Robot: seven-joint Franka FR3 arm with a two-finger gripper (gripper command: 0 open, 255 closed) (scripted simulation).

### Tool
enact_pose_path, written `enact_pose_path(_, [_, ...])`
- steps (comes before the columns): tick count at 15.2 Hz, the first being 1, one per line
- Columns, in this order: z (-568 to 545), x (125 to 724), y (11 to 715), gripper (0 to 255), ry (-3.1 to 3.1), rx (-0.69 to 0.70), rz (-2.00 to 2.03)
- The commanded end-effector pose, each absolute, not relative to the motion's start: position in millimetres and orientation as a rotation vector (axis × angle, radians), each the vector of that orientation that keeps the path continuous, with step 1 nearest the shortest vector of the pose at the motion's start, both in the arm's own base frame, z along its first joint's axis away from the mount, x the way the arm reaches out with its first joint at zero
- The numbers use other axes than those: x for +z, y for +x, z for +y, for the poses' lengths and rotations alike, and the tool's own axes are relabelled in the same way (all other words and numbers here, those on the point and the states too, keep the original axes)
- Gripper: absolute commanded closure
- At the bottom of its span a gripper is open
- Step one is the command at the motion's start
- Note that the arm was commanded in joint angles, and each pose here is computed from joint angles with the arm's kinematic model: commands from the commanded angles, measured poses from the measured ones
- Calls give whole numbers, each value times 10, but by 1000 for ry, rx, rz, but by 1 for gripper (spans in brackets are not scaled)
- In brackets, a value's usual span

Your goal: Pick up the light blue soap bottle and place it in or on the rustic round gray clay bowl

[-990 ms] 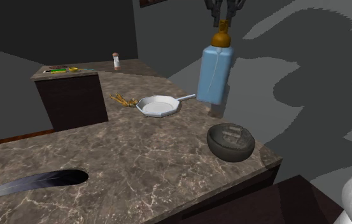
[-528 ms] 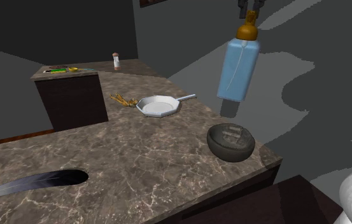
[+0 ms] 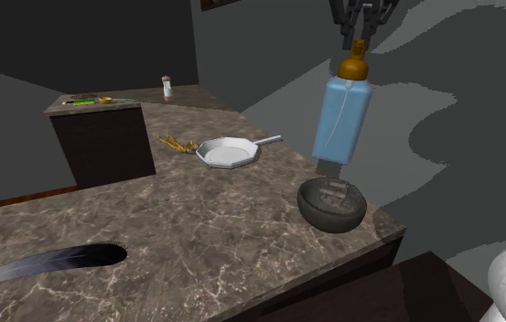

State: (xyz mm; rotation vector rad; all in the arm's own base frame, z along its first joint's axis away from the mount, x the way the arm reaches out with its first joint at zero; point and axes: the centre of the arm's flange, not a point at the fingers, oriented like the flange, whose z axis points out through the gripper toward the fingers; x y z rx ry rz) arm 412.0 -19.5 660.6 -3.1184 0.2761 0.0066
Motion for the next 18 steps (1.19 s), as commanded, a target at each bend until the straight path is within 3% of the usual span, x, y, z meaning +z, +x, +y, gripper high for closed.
enact_pose_path(1, [-194, 6494, 4127, 255, -3118, 5, 276])
enact_pose_path(18, [-194, 5596, 4127, 255, -3118, 5, 276])
